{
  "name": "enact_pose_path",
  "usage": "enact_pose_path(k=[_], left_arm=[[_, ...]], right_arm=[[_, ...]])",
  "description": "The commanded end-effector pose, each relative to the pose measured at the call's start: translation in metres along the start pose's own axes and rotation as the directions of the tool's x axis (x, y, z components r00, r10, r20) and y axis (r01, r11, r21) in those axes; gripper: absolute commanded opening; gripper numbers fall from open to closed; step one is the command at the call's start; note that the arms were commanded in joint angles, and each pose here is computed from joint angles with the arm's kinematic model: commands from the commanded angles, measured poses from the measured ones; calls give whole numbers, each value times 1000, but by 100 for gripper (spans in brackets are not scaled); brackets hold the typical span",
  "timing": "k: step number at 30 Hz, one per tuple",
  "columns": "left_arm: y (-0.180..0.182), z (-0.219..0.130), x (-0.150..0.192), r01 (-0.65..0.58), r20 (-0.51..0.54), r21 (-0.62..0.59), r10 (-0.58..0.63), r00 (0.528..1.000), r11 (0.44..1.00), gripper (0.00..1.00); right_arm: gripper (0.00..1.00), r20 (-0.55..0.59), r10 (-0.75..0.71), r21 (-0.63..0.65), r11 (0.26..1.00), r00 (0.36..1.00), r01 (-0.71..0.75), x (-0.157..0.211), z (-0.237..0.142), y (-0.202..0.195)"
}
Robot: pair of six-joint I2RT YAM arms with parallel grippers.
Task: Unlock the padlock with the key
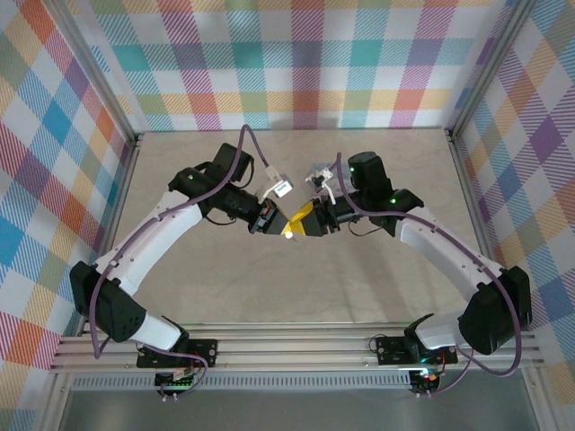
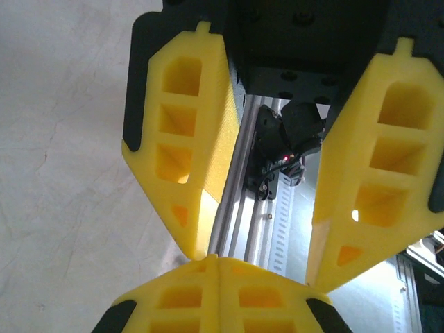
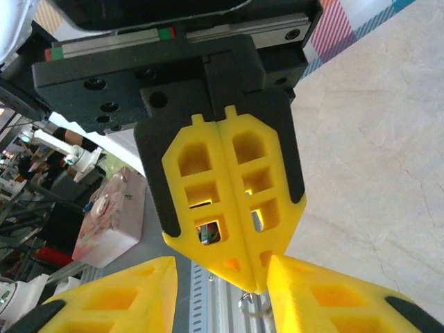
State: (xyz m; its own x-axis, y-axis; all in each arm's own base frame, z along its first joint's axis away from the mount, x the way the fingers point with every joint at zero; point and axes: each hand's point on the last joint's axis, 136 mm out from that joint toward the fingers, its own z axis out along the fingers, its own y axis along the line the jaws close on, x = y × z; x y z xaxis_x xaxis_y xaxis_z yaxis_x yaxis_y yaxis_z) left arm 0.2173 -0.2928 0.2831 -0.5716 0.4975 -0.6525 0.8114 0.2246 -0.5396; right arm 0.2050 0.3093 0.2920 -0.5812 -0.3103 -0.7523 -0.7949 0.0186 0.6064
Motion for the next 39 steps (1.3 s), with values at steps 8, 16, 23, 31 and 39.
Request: enact_pose_path(k=[8, 16, 23, 31, 39], left_arm=[[-18, -12, -18, -79, 56, 79, 75, 996, 994, 0], [-19, -12, -18, -74, 59, 96, 68, 996, 993, 0], [-17, -10, -18, -57, 53, 101, 52, 997, 993, 0], [11, -9, -31, 27, 104, -20, -25, 994, 999, 2], [46, -18, -57, 201, 300, -100, -164, 940, 974, 30]], right_arm=[[41, 31, 52, -68, 996, 998, -49, 16, 8, 0], [31, 43, 36, -57, 998, 998, -33, 13, 5, 4], [5, 44, 38, -65, 997, 998, -35, 11, 8, 3], [0, 81, 61, -25, 998, 995, -59, 10, 10, -9], [0, 235, 93, 47, 993, 968, -107, 0, 2, -35]])
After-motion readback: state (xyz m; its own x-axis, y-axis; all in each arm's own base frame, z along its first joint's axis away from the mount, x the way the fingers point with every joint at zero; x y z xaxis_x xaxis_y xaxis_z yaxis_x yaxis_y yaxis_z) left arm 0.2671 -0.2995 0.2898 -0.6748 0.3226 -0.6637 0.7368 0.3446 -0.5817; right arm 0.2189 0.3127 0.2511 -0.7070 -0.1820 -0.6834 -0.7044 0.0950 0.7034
